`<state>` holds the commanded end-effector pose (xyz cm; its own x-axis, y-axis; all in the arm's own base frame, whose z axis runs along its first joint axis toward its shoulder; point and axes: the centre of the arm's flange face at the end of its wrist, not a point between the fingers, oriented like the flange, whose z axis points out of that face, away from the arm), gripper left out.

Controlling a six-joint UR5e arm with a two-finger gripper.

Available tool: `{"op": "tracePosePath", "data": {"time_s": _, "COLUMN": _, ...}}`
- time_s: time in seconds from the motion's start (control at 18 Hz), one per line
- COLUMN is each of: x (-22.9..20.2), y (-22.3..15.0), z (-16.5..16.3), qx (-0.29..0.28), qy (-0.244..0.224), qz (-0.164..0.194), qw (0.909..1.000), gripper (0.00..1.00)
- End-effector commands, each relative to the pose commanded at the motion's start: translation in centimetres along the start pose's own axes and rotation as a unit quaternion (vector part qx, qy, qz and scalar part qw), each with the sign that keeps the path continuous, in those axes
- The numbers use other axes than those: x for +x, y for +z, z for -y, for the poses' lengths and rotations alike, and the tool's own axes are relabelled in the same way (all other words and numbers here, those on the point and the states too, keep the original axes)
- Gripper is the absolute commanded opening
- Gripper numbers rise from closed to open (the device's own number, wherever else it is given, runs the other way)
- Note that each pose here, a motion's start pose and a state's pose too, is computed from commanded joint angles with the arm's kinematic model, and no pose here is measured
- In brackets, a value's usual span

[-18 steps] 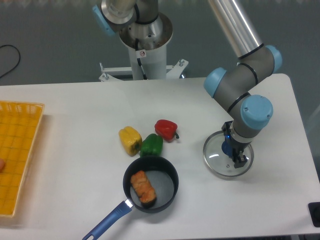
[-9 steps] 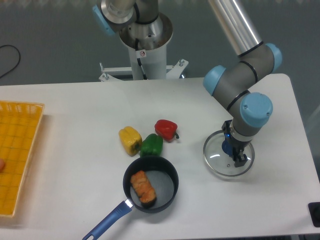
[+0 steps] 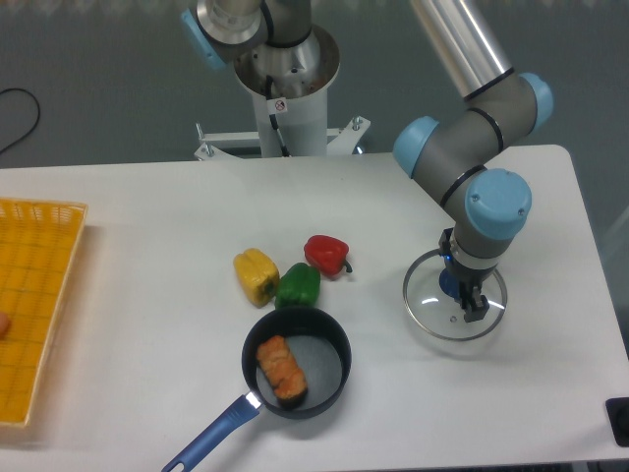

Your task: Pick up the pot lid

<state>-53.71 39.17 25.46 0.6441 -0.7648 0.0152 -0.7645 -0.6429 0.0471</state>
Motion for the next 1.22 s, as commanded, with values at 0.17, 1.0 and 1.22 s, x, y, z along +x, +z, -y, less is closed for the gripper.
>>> {"op": "tracePosePath", "data": {"time_s": 0.17, "x": 0.4, "y": -1.3, "z": 0.1, "qx": 0.0, "qy": -0.015, "qz": 0.0, "qw": 0.9999, "gripper": 0.55}}
{"op": "tracePosePath", "data": {"time_s": 1.0, "x": 0.7, "y": -3.6, "z": 2.8, "qx": 0.026, "qy": -0.063, "qz": 0.003, "qw": 0.9977, "gripper": 0.55}}
{"op": "tracePosePath", "data": {"time_s": 1.22, "x": 0.7, "y": -3.7, "z": 3.4, "qx": 0.028, "qy": -0.069, "qz": -0.001, "qw": 0.9972, "gripper": 0.55}}
